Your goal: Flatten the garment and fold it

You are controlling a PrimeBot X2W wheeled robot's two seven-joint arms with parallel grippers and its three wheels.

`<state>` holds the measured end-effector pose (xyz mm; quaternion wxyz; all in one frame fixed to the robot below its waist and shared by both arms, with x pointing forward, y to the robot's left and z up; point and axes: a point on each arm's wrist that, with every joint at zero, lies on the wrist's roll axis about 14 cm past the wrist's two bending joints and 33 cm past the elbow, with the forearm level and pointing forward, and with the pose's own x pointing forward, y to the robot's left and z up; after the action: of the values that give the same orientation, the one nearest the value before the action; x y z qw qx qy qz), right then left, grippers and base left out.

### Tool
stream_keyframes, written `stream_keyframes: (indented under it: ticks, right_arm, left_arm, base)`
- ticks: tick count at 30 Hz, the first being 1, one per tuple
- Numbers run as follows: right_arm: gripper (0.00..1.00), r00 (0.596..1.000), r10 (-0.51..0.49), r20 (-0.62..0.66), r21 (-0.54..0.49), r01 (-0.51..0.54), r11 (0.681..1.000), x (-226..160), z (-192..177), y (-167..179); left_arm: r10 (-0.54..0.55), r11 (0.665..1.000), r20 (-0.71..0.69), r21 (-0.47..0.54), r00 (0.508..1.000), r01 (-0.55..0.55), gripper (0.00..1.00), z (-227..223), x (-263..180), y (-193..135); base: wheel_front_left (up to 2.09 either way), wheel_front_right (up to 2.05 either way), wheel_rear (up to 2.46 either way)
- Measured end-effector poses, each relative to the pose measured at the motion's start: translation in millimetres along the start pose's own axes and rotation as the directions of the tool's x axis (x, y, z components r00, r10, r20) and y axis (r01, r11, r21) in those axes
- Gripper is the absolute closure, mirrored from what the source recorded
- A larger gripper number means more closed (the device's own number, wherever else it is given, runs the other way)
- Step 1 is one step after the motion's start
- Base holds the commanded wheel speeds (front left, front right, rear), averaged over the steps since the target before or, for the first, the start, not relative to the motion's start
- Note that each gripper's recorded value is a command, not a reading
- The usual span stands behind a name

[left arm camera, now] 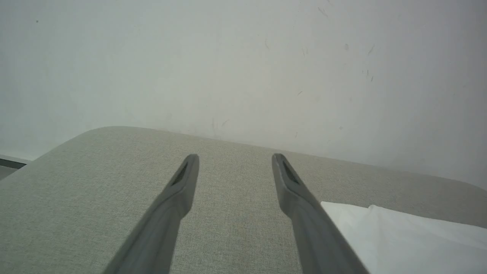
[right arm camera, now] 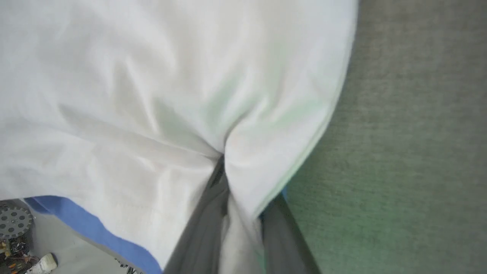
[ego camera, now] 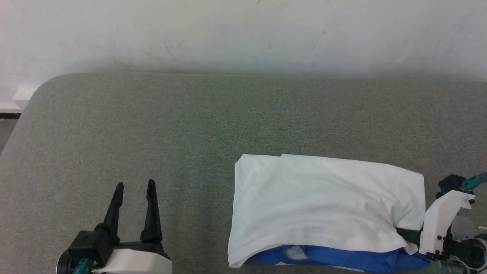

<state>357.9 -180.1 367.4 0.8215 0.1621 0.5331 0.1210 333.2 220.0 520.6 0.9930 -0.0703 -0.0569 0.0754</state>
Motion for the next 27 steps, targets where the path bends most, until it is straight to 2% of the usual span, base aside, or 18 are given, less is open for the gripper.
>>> stream_keyframes:
  ticks: [5, 9, 14, 17, 20, 23, 27]
  right_arm:
    - [1.00, 0.999, 0.031, -0.025, -0.004, -0.031, 0.999, -2, -9, 10]
    - [1.00, 0.999, 0.029, 0.029, -0.032, -0.028, 0.999, -12, -6, 10]
    - [1.00, 0.988, -0.071, 0.138, -0.084, 0.083, 0.993, -37, 3, -23]
    - [1.00, 0.962, -0.185, 0.199, -0.135, 0.214, 0.967, -59, 12, -59]
    - [1.00, 0.923, -0.277, 0.265, -0.192, 0.333, 0.923, -82, 23, -85]
    - [1.00, 0.897, -0.299, 0.326, -0.219, 0.380, 0.899, -95, 34, -91]
    - [1.00, 0.894, -0.262, 0.362, -0.288, 0.375, 0.881, -97, 44, -71]
  left_arm:
    - [-0.018, 1.000, 0.007, -0.003, 1.000, 0.018, 0.00, 0, 0, -4]
    - [-0.036, 0.999, 0.018, -0.011, 0.999, 0.036, 0.00, 3, -1, -8]
    - [-0.050, 0.999, 0.024, -0.016, 0.998, 0.050, 0.00, 4, -4, -10]
    - [-0.057, 0.998, 0.020, -0.017, 0.998, 0.057, 0.00, 3, -7, -12]
    - [-0.056, 0.998, 0.025, -0.017, 0.998, 0.056, 0.00, 4, -9, -12]
    - [-0.057, 0.998, 0.024, -0.020, 0.998, 0.057, 0.00, 4, -13, -11]
    - [-0.054, 0.998, 0.025, -0.022, 0.998, 0.054, 0.00, 4, -14, -11]
  base:
    - [0.00, 0.00, 0.00]
    - [0.00, 0.00, 0.00]
    - [0.00, 0.00, 0.00]
    - [0.00, 0.00, 0.00]
    - [0.00, 0.00, 0.00]
    - [0.00, 0.00, 0.00]
    - [0.00, 0.00, 0.00]
